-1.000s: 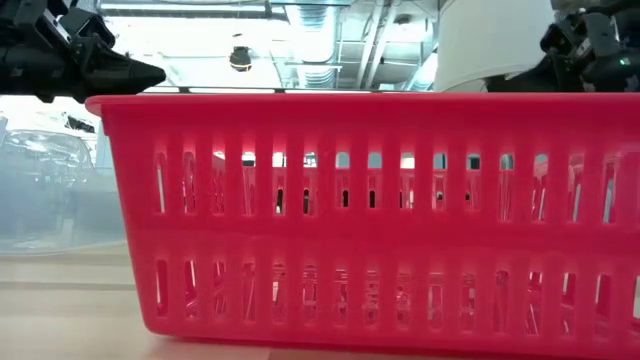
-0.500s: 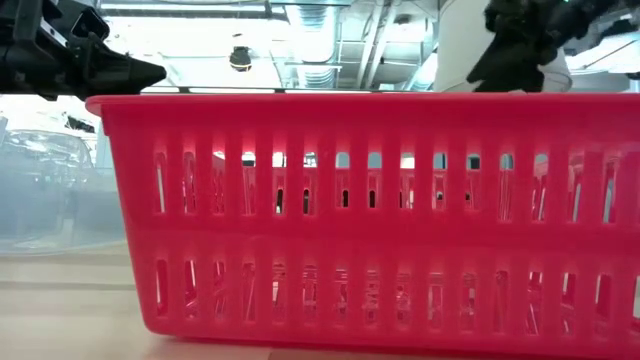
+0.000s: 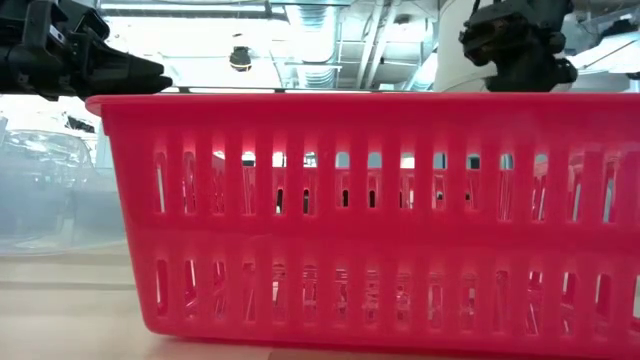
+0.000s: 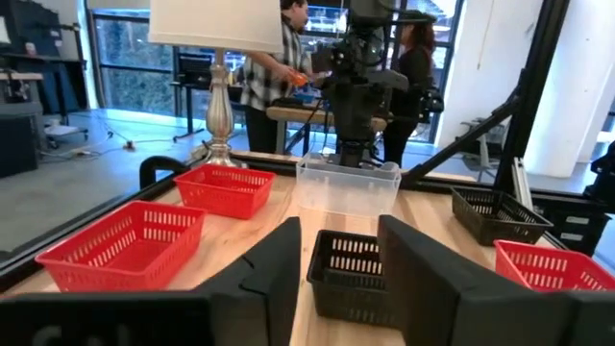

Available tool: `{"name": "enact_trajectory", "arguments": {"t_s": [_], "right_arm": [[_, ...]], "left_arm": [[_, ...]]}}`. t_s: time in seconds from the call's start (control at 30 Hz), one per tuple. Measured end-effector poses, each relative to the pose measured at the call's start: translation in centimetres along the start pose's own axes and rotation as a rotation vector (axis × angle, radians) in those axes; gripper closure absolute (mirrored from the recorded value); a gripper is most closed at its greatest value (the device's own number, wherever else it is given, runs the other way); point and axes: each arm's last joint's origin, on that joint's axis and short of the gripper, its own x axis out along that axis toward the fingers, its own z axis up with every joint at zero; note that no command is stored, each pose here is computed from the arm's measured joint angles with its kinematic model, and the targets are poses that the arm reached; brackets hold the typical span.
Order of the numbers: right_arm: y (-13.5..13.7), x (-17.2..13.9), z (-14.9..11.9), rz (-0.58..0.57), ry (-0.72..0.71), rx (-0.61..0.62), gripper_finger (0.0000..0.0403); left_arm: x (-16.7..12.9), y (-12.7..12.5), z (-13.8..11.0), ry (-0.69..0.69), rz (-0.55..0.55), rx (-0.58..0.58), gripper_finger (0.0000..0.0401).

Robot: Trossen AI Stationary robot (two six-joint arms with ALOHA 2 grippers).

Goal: Stack baskets by color
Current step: Stack the top right transparent bin on the top left transparent bin

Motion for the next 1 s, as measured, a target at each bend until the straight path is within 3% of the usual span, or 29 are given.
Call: {"name": "enact_trajectory", "arguments": {"t_s": [0.2,0.57,0.73,1.0], "right_arm": [[0.0,0.5,-0.3,-0.064,0.115,0.106,0.0200],[1.0,0.6,-2.6,-0.107,0.115,0.263,0.0134],[1.5,2.0,-3.9,-0.176,0.134,0.333,0.0127],[2.5,3.7,-3.7,-0.230,0.147,0.354,0.0127]], "left_arm": [[0.0,0.0,0.0,-0.001,0.007,0.038,0.0239],[0.0,0.0,0.0,-0.001,0.005,0.050,0.0227],[0.0,0.0,0.0,-0.001,0.004,0.081,0.0227],[0.0,0.0,0.0,0.000,0.004,0.077,0.0227]]}}
